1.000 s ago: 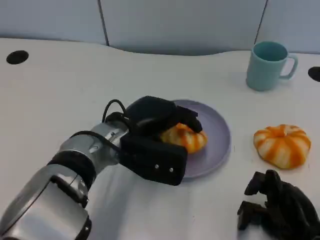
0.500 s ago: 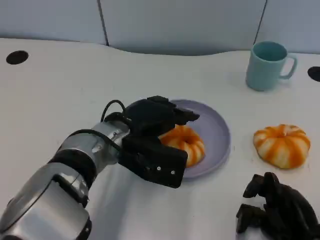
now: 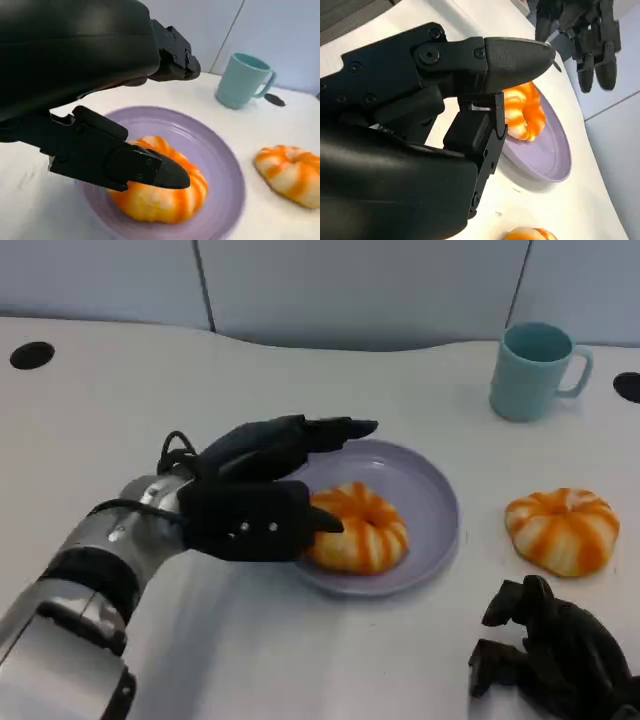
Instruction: Grasp the bread from the table and place it into the plate.
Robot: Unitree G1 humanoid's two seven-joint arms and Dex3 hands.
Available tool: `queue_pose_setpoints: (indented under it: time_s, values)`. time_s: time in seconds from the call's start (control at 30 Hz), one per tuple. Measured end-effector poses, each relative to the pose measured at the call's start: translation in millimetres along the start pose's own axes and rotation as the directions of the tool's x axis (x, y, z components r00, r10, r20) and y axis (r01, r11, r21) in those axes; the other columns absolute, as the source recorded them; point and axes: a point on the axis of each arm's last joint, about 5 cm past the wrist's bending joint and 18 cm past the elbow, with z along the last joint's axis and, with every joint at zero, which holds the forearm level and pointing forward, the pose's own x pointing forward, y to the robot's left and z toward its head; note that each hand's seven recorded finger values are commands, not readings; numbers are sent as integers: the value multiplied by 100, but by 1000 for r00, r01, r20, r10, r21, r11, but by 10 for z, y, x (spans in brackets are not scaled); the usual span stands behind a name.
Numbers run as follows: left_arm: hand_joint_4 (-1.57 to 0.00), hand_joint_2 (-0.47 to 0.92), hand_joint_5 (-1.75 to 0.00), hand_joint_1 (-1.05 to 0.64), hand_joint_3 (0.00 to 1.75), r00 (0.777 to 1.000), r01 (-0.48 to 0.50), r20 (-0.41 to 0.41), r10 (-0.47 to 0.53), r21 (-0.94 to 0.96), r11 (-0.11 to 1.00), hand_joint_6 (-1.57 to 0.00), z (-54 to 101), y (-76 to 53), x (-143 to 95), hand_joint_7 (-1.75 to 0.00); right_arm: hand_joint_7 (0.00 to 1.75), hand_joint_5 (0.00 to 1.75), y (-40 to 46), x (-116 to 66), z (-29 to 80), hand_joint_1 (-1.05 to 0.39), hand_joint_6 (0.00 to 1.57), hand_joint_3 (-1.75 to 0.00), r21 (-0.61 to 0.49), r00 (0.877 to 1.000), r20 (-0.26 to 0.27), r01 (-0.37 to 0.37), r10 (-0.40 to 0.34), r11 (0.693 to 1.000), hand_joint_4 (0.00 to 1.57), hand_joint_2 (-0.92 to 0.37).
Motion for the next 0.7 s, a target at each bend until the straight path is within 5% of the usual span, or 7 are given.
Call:
queue_pose_setpoints:
  time_s: [0.23,0.33,0.6,0.7]
  values:
    - [-12,92,-33,-59,19,973,-175,54,224,-459,871,-25,-190,-145,-334,-4,111,116,-49,3,13,-46,112,-43,-5,1000,-4,-22,22,1000,126,-92]
    - [-23,92,-39,-67,21,945,-210,72,318,-611,763,-30,-217,-233,-437,-5,111,116,-62,10,20,-46,113,-43,-7,1000,-2,-21,21,1000,127,-92]
    - [-37,92,-52,-57,23,912,-202,51,407,-808,553,-41,-248,-343,-687,-8,109,115,-86,12,25,-46,115,-44,-16,1000,9,-21,22,1000,127,-92]
    - [-50,92,-62,-48,20,887,-187,-7,461,-919,347,-54,-227,-390,-790,-12,107,114,-83,17,25,-47,117,-41,-19,1000,10,-22,22,1000,128,-92]
